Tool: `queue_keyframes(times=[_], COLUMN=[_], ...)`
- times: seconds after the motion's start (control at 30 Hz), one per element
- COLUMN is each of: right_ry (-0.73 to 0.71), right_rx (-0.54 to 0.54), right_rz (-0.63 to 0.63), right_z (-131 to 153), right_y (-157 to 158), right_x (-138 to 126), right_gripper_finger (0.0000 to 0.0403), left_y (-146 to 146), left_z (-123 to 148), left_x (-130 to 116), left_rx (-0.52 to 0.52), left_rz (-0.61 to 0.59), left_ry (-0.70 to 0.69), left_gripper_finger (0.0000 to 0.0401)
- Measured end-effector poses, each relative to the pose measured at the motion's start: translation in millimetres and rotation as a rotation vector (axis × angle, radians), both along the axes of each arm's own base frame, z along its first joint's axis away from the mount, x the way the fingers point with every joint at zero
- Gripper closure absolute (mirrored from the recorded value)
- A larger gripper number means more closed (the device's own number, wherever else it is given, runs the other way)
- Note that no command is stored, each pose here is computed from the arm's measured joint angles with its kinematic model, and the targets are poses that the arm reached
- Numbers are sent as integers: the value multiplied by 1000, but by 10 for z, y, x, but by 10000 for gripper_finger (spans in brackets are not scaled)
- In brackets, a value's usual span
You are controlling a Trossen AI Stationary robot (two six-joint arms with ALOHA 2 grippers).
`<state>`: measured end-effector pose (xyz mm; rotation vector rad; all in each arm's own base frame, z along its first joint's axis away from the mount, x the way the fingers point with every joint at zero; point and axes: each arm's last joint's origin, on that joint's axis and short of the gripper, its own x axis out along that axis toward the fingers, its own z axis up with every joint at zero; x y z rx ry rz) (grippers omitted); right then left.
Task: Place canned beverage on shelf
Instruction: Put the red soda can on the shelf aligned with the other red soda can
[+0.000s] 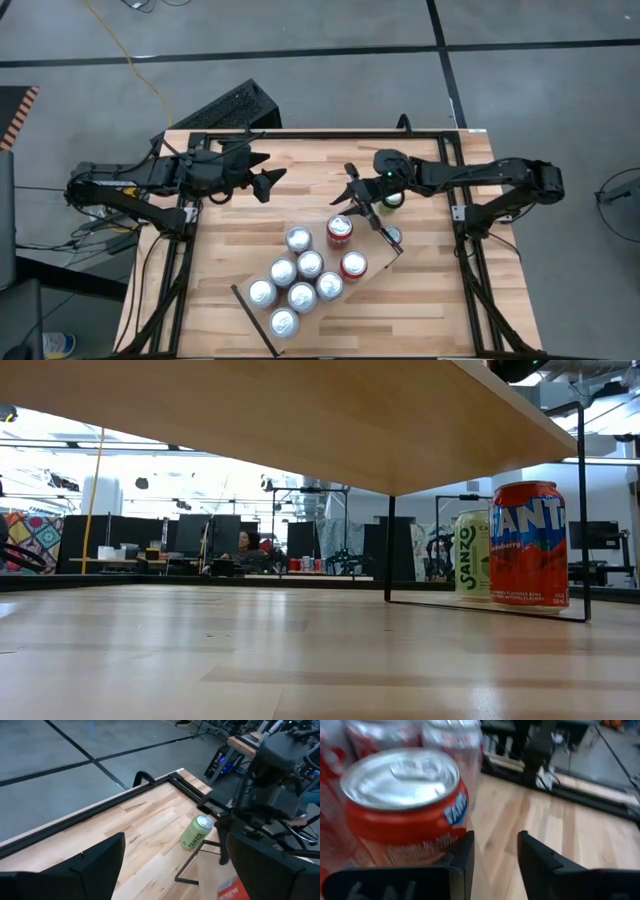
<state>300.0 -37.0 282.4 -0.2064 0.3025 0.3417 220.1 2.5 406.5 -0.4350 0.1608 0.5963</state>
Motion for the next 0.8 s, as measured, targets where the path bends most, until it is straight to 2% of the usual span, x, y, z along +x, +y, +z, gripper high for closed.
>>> queue_keyframes(times=[0.23, 0.53, 0.63, 0.8], right_ry=[-83, -90, -94, -26], right_rx=[18, 52, 79, 106], right_rz=[92, 108, 65, -5], right_z=[76, 118, 215, 369], right_y=[21, 37, 34, -9], right_x=[13, -11, -97, -410], right_gripper_finger=[285, 308, 311, 311], left_y=[1, 5, 6, 4], left_z=[-1, 0, 1, 0], left_x=[-1, -3, -3, -2], left_rx=[2, 7, 2, -4], left_rz=[4, 21, 23, 17], left_ry=[2, 0, -4, -5], left_gripper_finger=[69, 69, 69, 69])
